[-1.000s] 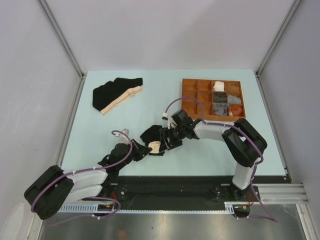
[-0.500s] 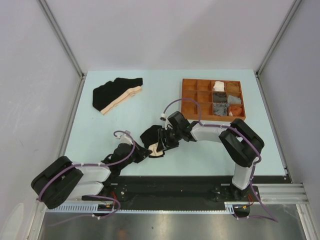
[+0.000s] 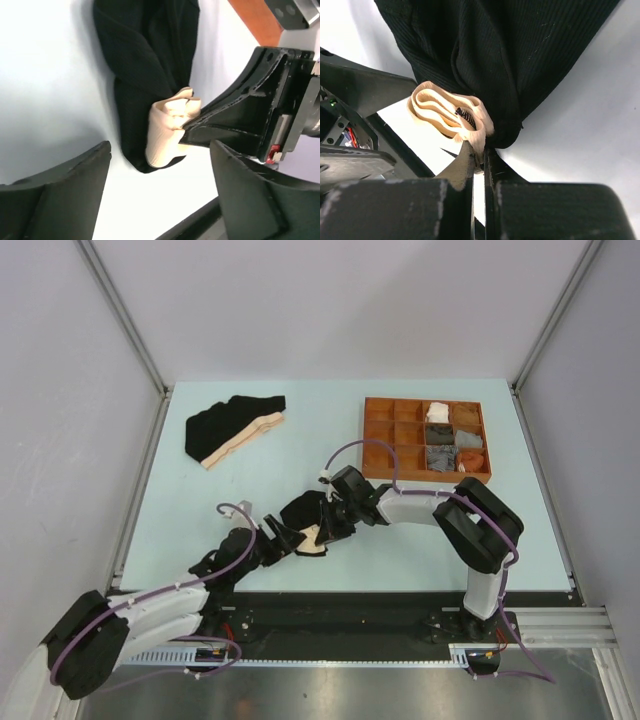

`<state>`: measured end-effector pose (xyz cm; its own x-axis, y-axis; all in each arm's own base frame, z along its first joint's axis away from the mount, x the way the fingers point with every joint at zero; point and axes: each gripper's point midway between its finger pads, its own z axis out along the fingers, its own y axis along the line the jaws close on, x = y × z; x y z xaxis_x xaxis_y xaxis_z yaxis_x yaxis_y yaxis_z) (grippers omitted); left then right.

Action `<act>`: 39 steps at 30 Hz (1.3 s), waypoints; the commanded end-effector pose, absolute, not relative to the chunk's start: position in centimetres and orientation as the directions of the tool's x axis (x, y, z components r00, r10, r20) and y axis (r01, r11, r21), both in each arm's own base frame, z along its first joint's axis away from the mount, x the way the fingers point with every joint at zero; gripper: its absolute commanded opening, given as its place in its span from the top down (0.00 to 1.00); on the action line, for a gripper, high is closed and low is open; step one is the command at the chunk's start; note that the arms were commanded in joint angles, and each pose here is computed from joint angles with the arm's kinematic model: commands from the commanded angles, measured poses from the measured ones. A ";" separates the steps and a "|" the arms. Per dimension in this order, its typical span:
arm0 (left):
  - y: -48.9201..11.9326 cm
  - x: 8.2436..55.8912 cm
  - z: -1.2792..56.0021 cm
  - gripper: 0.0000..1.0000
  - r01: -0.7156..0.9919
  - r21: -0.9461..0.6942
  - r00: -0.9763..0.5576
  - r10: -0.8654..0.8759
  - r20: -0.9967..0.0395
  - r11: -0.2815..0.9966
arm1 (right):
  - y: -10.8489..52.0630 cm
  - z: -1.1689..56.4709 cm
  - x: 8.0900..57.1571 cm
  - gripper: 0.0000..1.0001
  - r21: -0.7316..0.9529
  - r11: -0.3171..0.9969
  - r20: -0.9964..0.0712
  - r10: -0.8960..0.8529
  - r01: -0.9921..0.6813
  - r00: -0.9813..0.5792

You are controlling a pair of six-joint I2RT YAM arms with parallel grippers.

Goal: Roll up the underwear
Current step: Roll the underwear to the center of the board.

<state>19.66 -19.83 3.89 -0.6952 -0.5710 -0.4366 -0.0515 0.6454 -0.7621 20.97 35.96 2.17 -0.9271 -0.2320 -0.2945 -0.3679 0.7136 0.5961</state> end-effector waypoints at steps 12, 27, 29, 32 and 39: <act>-17.3 15.3 -3.6 0.28 -0.096 -0.655 -0.798 -0.451 -0.400 0.750 | 32.7 -2.0 19.6 1.00 0.443 0.843 -0.207 -0.233 -0.303 -0.950; -19.1 15.6 -4.9 1.00 -0.001 -0.563 -0.887 -0.262 -0.382 0.826 | 30.9 4.9 23.3 0.48 0.450 0.819 -0.381 -0.184 -0.356 -0.906; -20.0 16.0 -4.6 1.00 0.051 -0.567 -0.894 -0.215 -0.392 0.822 | 31.2 7.6 24.8 0.44 0.450 0.795 -0.476 -0.172 -0.407 -0.863; -21.0 15.9 -4.6 1.00 0.128 -0.568 -0.908 -0.134 -0.397 0.813 | 32.4 9.6 26.8 0.43 0.475 0.750 -0.554 -0.153 -0.461 -0.818; -21.7 15.6 -4.4 1.00 0.194 -0.577 -0.913 -0.069 -0.403 0.794 | 36.0 9.2 29.4 0.47 0.511 0.668 -0.604 -0.169 -0.541 -0.779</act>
